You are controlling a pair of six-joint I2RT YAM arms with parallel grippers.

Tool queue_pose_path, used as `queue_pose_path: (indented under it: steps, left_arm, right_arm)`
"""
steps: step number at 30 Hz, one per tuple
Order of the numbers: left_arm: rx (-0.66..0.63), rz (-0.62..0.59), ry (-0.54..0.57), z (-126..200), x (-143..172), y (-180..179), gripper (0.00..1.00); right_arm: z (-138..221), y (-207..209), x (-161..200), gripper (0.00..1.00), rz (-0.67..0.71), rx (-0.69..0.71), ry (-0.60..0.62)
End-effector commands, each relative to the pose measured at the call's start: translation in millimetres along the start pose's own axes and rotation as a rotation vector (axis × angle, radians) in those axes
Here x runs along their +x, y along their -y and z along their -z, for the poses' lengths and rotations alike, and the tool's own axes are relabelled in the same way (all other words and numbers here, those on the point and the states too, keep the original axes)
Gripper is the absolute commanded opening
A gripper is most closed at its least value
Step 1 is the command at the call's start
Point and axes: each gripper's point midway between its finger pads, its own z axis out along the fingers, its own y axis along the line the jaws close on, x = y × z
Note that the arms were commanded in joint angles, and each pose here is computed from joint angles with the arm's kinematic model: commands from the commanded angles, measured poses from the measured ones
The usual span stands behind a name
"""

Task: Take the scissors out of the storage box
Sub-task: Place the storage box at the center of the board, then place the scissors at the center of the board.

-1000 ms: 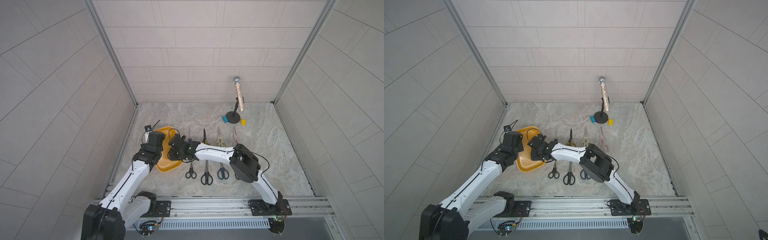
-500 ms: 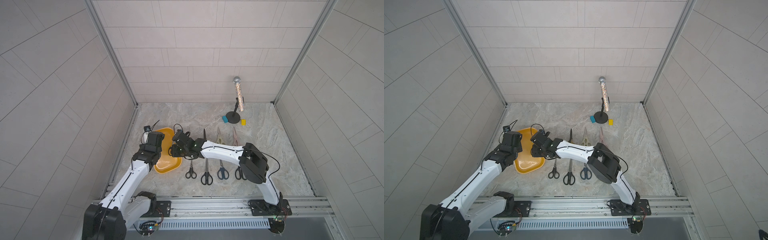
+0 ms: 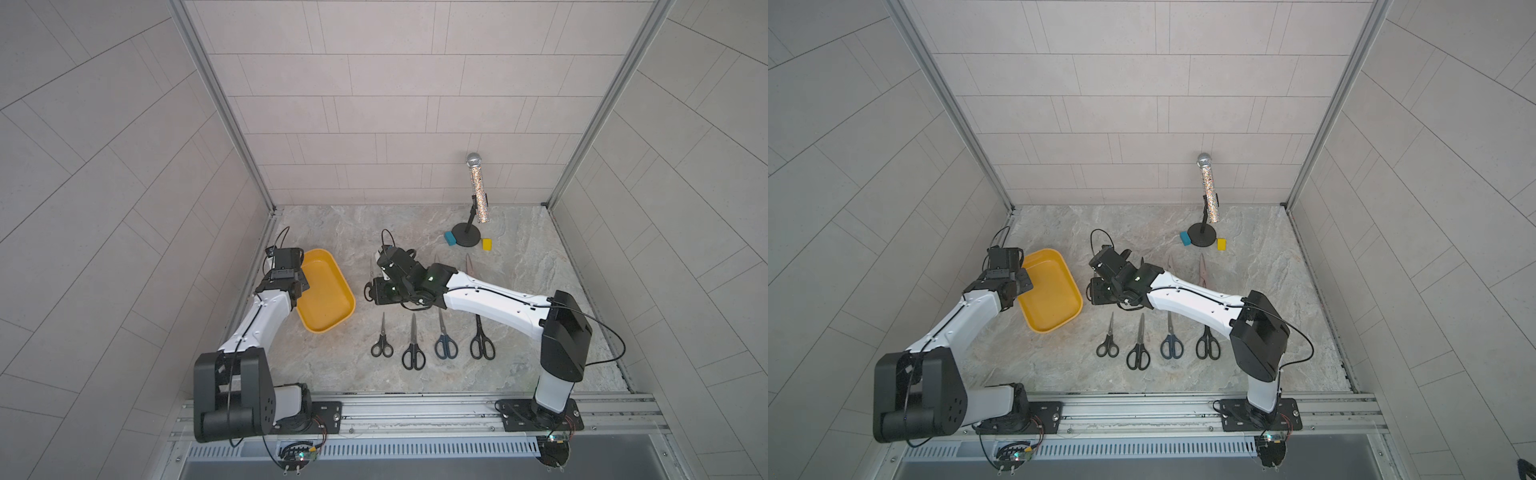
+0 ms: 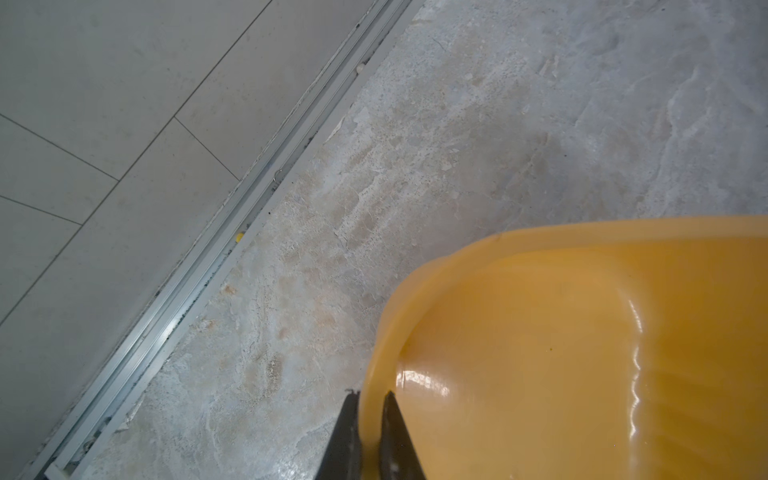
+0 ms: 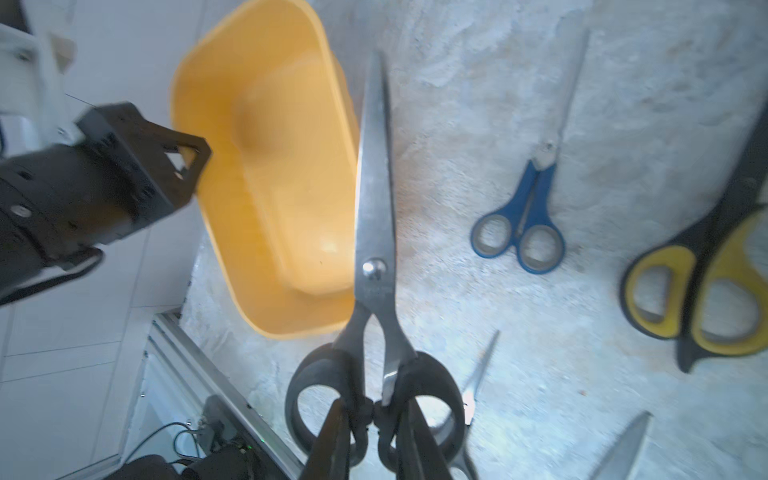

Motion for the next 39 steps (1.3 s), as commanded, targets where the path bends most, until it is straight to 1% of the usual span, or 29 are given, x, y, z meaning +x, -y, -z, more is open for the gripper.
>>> queue_pose_path:
  steps: [1,6,10,11,13,16,17,18,20,21,22,23,24,27,29,32,34,37,39]
  left_arm:
    - [0.051,0.107,-0.011,-14,-11,6,0.0]
    - [0.096,0.178,-0.053,-40,-14,16,0.0]
    - [0.11,0.197,-0.098,-56,-13,23,0.0]
    - [0.113,0.197,-0.108,-58,-12,24,0.0]
    - [0.109,0.197,-0.116,-62,-12,23,0.06]
    - [0.114,0.202,-0.128,-68,-12,22,0.19]
    - [0.115,0.205,-0.133,-69,-12,21,0.26]
    - [0.118,0.209,-0.137,-70,-12,20,0.37]
    - [0.12,0.222,-0.15,-71,-15,19,0.64]
    - [0.12,0.226,-0.15,-70,-18,18,0.73]
    - [0.114,0.232,-0.152,-67,-21,17,0.87]
    - [0.121,0.233,-0.149,-62,-26,18,0.96]
    - [0.127,0.232,-0.147,-57,-29,18,1.0]
    - [0.144,0.243,-0.144,-35,-36,17,1.0]
    - [0.159,0.248,-0.137,-14,-37,14,1.0]
    - [0.183,0.258,-0.152,18,-28,9,1.0]
    - [0.214,0.26,-0.176,37,-18,9,1.0]
    - [0.283,0.274,-0.204,55,0,13,1.0]
    - [0.322,0.275,-0.2,62,5,17,1.0]
  right_arm:
    - [17,23,10,0.02,0.049,0.079,-0.024]
    - [26,42,13,0.02,0.062,0.13,-0.03]
    - [24,55,20,0.02,0.055,0.16,-0.055]
    - [23,58,21,0.02,0.054,0.171,-0.061]
    - [21,61,24,0.02,0.056,0.181,-0.071]
    - [18,64,27,0.02,0.058,0.192,-0.086]
    - [17,65,28,0.01,0.061,0.194,-0.089]
    - [16,65,28,0.01,0.063,0.195,-0.092]
    - [15,64,29,0.01,0.064,0.192,-0.101]
    - [15,64,30,0.01,0.062,0.19,-0.106]
    - [14,62,31,0.01,0.06,0.182,-0.111]
    - [12,60,32,0.01,0.055,0.174,-0.116]
    - [11,57,32,0.01,0.052,0.166,-0.118]
    - [4,47,39,0.01,0.04,0.144,-0.146]
    - [-3,38,48,0.01,0.036,0.122,-0.173]
    - [-16,15,67,0.01,0.032,0.064,-0.236]
    - [-24,8,78,0.01,0.016,0.043,-0.279]
    - [-36,4,89,0.01,-0.025,0.026,-0.326]
    - [-43,1,93,0.01,-0.046,0.011,-0.334]
